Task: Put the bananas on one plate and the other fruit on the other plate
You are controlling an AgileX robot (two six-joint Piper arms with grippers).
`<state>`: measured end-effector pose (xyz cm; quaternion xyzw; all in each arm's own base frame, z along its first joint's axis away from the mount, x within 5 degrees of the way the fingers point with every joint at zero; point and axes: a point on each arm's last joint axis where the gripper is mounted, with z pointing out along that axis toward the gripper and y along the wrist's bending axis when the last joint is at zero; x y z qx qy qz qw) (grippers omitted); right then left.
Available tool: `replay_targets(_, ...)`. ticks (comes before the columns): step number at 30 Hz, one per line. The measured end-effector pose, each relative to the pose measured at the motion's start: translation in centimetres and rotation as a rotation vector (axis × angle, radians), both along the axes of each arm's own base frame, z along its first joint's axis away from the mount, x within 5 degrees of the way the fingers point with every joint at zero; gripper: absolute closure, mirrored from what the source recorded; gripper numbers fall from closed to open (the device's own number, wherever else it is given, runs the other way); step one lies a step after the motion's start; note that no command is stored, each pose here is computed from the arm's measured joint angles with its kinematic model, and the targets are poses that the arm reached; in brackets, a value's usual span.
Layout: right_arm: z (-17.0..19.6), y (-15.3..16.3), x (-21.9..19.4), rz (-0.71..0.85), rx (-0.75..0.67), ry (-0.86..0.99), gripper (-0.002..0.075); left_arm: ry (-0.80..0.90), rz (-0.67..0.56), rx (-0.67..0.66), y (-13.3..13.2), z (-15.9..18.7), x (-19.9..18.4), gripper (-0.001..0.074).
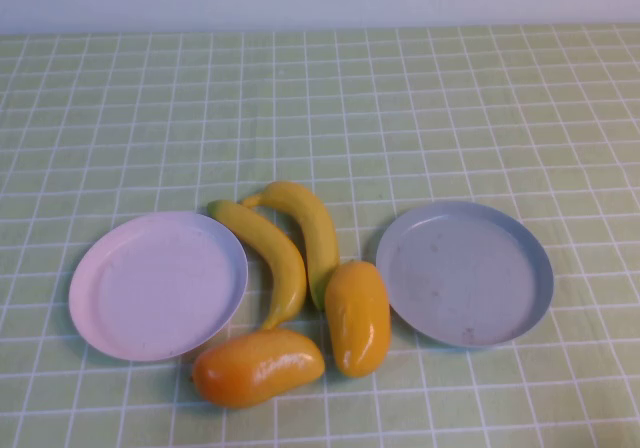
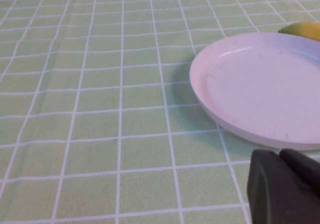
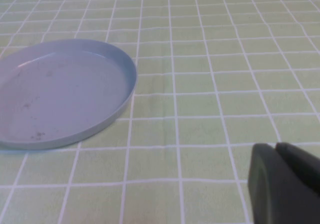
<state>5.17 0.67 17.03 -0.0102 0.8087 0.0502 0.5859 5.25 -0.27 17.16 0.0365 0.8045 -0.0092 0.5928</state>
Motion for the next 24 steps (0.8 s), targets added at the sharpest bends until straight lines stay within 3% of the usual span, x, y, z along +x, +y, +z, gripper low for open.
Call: replay_targets(24,0.00,0.00,0.00,0.000,0.000,0.000,0.0741,-0.001,0.001,0.009,0.03,0.00,0.00,0.0737)
